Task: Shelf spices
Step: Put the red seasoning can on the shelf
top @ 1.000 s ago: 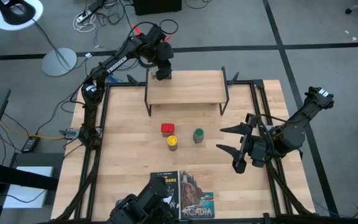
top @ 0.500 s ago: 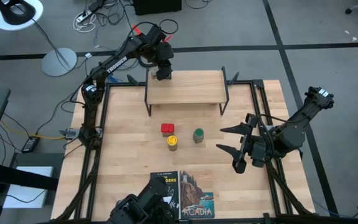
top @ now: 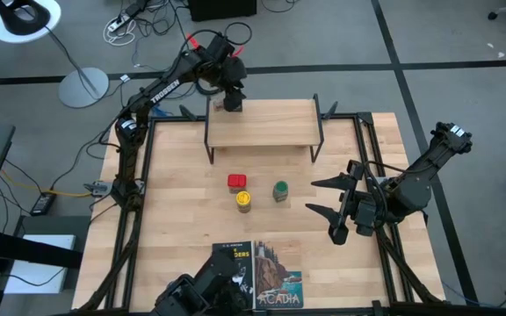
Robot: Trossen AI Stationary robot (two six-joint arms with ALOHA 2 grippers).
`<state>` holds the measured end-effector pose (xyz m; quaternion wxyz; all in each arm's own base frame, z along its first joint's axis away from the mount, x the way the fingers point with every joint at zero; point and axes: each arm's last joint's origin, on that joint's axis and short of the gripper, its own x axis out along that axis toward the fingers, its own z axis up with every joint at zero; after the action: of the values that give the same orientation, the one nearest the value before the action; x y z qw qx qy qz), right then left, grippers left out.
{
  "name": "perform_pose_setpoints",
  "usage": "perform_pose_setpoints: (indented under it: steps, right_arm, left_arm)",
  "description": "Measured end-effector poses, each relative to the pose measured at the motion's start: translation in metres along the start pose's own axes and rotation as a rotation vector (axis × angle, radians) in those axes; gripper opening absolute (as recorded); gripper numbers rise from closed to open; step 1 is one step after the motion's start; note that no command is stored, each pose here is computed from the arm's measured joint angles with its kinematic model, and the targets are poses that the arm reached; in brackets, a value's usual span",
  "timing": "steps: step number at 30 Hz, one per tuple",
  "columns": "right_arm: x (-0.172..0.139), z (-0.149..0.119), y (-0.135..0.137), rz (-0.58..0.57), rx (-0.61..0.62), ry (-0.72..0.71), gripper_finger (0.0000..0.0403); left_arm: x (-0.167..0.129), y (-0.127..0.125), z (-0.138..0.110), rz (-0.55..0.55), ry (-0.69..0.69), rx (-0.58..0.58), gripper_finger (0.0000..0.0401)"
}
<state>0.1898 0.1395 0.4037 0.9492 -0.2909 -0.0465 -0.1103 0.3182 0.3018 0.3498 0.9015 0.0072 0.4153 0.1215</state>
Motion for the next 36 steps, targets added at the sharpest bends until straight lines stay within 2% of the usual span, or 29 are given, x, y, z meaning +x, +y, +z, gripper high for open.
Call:
perform_pose_setpoints:
  steps: [5, 11, 15, 18, 22, 28, 33, 36]
  right_arm:
    - [0.000, 0.000, 0.000, 0.000, 0.000, 0.000, 0.0238]
    - [0.000, 0.000, 0.000, 0.000, 0.000, 0.000, 0.0238]
    - [0.000, 0.000, 0.000, 0.000, -0.001, 0.000, 0.0238]
    - [0.000, 0.000, 0.000, 0.000, -0.003, 0.000, 0.0238]
    - [0.000, 0.000, 0.000, 0.000, -0.003, 0.000, 0.0238]
    - [0.000, 0.002, -0.001, -0.005, 0.016, -0.015, 0.0238]
    - [-0.004, 0.006, 0.000, 0.006, 0.038, -0.039, 0.0238]
    - [-0.008, 0.008, 0.002, 0.021, 0.032, -0.049, 0.0238]
  left_arm:
    - [-0.001, 0.001, 0.006, 0.024, -0.050, 0.005, 0.0221]
    - [-0.017, -0.005, 0.025, 0.052, -0.130, 0.041, 0.0221]
    - [-0.031, -0.016, 0.040, 0.042, -0.183, 0.055, 0.0220]
    - [-0.036, -0.033, 0.050, -0.001, -0.203, 0.078, 0.0219]
    - [-0.026, -0.074, 0.059, -0.093, -0.152, 0.125, 0.0219]
    - [0.009, -0.152, 0.064, -0.219, -0.075, 0.217, 0.0219]
    - [0.043, -0.218, 0.057, -0.238, -0.033, 0.226, 0.0218]
    - [0.060, -0.257, 0.052, -0.235, -0.060, 0.203, 0.0217]
